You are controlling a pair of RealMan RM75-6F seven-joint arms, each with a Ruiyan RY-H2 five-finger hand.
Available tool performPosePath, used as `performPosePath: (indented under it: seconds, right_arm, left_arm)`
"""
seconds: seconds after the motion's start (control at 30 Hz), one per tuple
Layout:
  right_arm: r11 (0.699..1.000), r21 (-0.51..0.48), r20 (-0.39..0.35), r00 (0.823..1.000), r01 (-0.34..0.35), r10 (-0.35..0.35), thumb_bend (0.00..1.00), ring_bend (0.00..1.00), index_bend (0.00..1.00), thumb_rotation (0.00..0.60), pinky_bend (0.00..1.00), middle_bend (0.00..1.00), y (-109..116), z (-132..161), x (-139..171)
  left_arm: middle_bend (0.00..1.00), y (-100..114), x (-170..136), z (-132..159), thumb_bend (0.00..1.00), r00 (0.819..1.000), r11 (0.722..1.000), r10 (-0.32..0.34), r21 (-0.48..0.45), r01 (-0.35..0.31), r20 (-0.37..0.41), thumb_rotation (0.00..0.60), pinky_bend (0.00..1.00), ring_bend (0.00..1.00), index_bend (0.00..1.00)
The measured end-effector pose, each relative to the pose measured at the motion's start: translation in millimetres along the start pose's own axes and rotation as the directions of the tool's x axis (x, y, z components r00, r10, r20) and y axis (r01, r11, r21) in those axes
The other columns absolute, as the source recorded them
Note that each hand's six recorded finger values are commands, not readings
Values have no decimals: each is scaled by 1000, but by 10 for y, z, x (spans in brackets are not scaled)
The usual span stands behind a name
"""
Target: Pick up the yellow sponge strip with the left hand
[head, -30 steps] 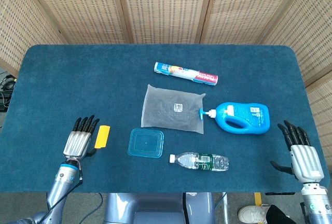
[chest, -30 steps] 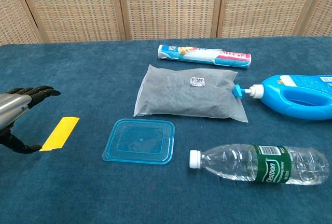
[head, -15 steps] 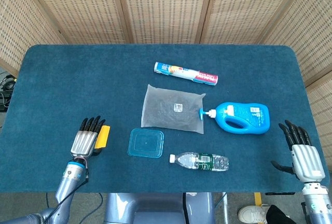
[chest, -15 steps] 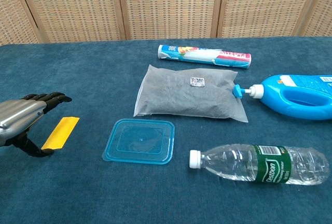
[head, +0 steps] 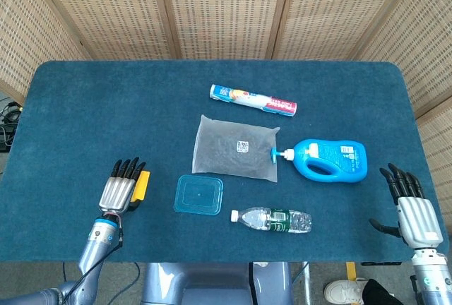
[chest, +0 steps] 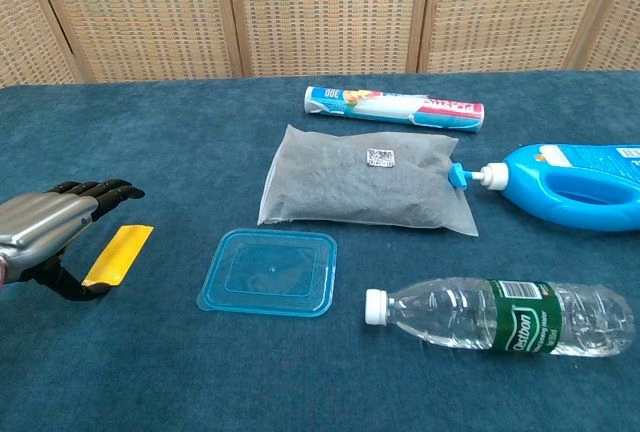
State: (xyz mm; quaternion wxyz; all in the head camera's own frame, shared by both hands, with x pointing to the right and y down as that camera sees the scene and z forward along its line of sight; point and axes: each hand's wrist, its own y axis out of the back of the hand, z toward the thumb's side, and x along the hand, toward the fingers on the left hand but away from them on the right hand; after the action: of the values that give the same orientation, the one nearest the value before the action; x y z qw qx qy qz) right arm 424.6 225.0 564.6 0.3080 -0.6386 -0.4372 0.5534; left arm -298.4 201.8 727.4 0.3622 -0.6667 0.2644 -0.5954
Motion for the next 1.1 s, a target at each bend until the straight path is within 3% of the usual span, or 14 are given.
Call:
performPosePath:
  seconds: [0.13,0.3,0.6,0.77,0.93,1.1]
  right_arm:
    - [1000,-1,0,1000,0,0,0,0,0,600,0,0,1,0,0]
    - [1000,-1,0,1000,1,-1,0,0,0,600,0,0,4,0,2]
    - [1000,-2,1,1000,0,0,0,0,0,600,0,0,5,0,2]
    - [1000,-2,2,1000,-1,1,0,0,0,600,0,0,4,-4,1]
    - [1000,0,0,1000,-4,4,0,0,0,600,0,0,1,2,4]
    - [1000,0,0,1000,-2,2,0,0,0,600,0,0,2,9,7]
  left_arm:
    - [0,24,15,1,707,1000,1000,12,7,-12,-4,600,0,0,0]
    - [0,71,10,-10,735,1000,1000,26,-3,-26,-9,600,0,0,0]
    - [0,171,-29,-17,727,999,998,51,-36,-51,-5,600,0,0,0]
    - [0,201,-77,-11,610,998,997,55,-57,-55,5,600,0,0,2]
    - [0,211,-165,-59,492,999,993,49,-110,-49,-1,600,0,0,213]
    - [0,204,-168,-125,394,999,993,48,-103,-50,-21,600,0,0,361]
